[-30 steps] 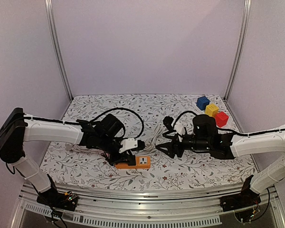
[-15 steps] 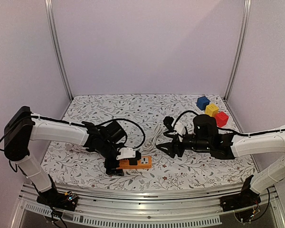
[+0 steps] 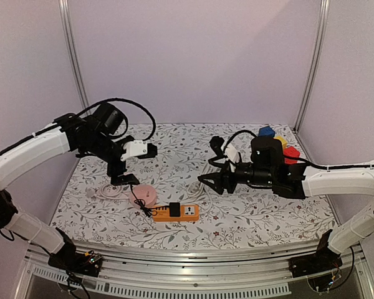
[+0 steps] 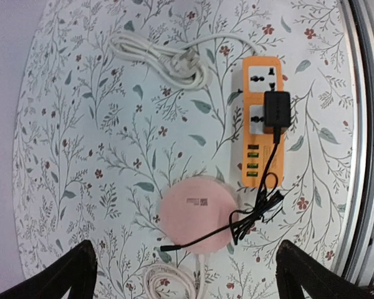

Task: Insert the plug

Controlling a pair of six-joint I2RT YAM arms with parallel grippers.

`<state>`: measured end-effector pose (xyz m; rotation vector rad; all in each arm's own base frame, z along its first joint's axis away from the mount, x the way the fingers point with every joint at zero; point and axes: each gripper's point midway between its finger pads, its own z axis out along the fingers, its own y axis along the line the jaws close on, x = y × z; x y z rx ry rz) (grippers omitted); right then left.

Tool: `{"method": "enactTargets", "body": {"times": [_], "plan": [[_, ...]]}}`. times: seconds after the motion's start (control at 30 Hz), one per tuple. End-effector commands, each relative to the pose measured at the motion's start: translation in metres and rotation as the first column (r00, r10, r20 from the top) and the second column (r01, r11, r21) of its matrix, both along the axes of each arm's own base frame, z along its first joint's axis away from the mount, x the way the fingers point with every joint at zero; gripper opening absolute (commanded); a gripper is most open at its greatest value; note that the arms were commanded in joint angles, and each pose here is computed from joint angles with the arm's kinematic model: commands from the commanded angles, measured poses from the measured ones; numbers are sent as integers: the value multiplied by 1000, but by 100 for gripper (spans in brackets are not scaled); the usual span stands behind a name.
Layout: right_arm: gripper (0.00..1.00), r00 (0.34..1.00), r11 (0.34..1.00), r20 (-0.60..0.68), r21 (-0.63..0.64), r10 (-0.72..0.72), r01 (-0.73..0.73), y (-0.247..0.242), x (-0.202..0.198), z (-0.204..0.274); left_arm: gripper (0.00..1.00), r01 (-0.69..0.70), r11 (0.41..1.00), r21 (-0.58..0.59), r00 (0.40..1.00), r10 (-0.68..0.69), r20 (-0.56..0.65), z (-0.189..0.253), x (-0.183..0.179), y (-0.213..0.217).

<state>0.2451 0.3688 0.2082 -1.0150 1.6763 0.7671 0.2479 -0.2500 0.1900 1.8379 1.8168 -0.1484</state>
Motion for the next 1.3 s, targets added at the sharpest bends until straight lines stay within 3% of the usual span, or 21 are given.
{"method": "enactTargets", "body": {"times": [0.0, 0.1, 0.2, 0.27, 0.4, 0.5, 0.8, 1.07, 1.27], "plan": [[73, 999, 1000, -34, 2, 14, -14, 13, 4, 13, 100, -240, 949, 204, 961, 262, -89, -16, 29, 118], [74, 998, 999, -46, 19, 41, -40, 24, 6, 21, 99, -301, 887, 350, 908, 379, -178, -31, 27, 198], [77, 994, 997, -87, 47, 60, -56, 36, 8, 25, 85, -287, 850, 442, 853, 436, -286, -53, 14, 256], [80, 991, 995, -110, 67, 80, -73, 44, 9, 30, 77, -284, 829, 481, 845, 454, -284, -71, 18, 277], [93, 982, 992, -152, 82, 110, -99, 57, 3, 30, 77, -311, 885, 347, 900, 391, -191, -90, 40, 273], [93, 982, 991, -141, 72, 123, -114, 63, -6, 29, 77, -273, 919, 286, 934, 324, -150, -109, 42, 263], [94, 980, 988, -136, 67, 148, -140, 70, -18, 30, 76, -290, 918, 272, 939, 327, -104, -158, 66, 269], [94, 981, 989, -134, 59, 142, -135, 72, -16, 28, 50, -244, 924, 293, 934, 306, -187, -173, 43, 267], [94, 977, 987, -142, 58, 157, -150, 78, -16, 26, 39, -235, 923, 305, 931, 303, -201, -176, 37, 267]]}}
